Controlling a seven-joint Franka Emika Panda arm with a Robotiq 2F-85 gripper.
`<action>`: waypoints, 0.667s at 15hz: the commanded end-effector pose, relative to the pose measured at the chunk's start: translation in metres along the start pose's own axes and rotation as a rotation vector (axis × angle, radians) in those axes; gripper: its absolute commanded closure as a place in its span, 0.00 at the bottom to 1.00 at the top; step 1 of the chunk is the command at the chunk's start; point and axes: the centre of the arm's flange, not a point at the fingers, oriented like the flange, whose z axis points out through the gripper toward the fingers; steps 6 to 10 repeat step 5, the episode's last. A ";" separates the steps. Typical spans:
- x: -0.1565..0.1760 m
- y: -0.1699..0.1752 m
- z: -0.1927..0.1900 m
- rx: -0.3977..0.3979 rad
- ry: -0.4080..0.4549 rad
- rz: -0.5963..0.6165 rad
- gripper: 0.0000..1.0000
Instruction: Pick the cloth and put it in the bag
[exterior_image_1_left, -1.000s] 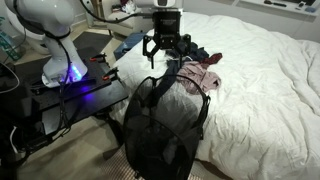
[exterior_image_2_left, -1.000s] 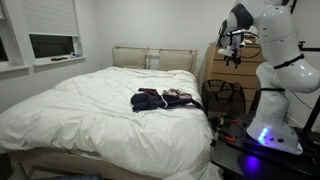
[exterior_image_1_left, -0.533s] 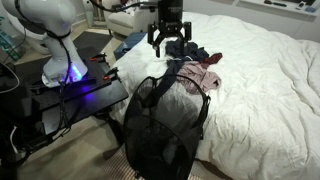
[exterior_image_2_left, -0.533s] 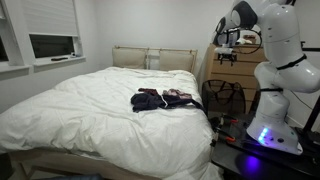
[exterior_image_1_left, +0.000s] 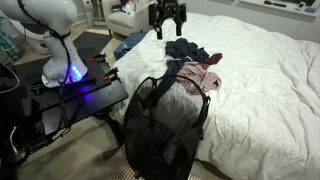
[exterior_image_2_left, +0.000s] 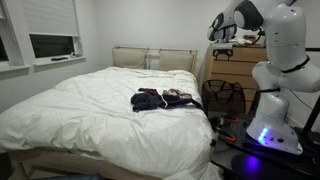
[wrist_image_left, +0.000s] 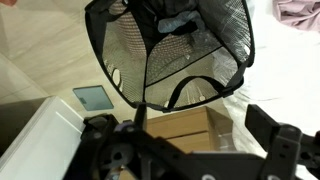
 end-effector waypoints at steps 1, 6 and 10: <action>-0.002 -0.001 -0.003 -0.001 0.007 -0.005 0.00; -0.005 0.001 -0.003 -0.009 0.011 -0.016 0.00; -0.005 0.001 -0.003 -0.009 0.011 -0.016 0.00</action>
